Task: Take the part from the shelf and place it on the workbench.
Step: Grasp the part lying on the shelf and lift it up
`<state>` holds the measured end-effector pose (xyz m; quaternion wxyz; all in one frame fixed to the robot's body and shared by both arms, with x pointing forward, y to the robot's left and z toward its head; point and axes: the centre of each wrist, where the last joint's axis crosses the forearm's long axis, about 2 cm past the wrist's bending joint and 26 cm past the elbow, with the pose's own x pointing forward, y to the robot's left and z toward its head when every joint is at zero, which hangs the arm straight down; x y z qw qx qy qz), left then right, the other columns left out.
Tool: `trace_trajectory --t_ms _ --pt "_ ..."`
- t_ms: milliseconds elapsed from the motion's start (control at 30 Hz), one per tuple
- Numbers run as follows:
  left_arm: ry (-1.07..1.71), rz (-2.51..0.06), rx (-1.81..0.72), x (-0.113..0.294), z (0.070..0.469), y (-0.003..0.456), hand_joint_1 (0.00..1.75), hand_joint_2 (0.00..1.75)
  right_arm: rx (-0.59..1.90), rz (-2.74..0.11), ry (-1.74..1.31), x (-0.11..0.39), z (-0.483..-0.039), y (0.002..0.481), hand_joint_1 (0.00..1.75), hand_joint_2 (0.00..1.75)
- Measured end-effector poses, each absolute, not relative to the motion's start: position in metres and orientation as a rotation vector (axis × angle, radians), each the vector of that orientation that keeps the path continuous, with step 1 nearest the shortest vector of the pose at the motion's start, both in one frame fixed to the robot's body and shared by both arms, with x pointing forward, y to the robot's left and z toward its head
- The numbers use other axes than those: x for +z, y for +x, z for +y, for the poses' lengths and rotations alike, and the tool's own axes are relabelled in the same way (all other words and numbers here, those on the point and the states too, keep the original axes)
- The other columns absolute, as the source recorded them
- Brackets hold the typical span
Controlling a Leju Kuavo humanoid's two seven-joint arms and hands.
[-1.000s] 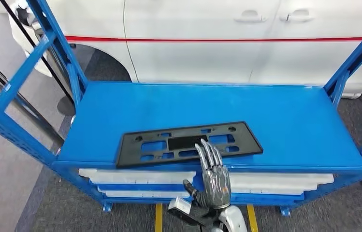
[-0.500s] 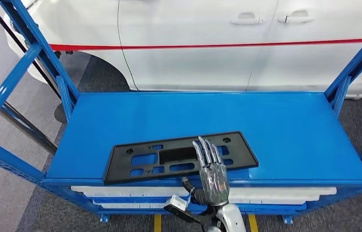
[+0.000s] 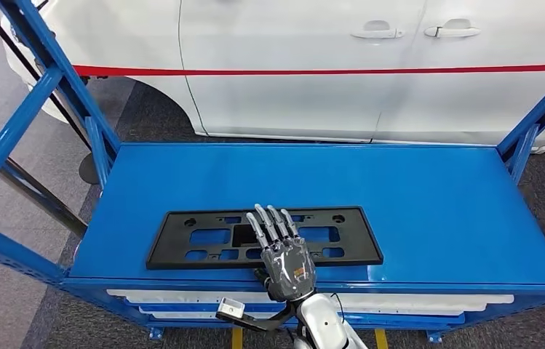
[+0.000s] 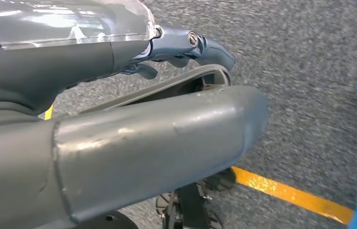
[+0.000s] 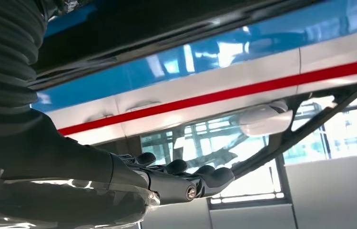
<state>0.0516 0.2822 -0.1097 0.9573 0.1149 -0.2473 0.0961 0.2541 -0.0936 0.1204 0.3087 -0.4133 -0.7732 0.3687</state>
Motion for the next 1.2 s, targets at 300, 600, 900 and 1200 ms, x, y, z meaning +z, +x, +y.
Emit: trace_trajectory --t_ms 300,600,900,1200 --pt "0.190 -0.515 0.080 -0.111 0.277 0.038 0.00 0.00 1.109 -1.899 -1.205 0.108 -0.112 0.262 0.00 1.75" --pt "0.186 -0.515 0.074 -0.111 0.279 0.038 0.00 0.00 1.214 -1.874 -1.189 0.107 -0.116 0.267 0.50 1.75" --pt "0.182 -0.521 0.062 -0.111 0.278 0.038 0.00 0.00 1.272 -1.759 -1.183 0.098 -0.135 0.272 1.51 1.75" --pt "0.170 -0.526 0.057 -0.111 0.272 0.039 0.00 0.00 1.258 -1.702 -1.175 0.097 -0.145 0.277 1.61 1.75"
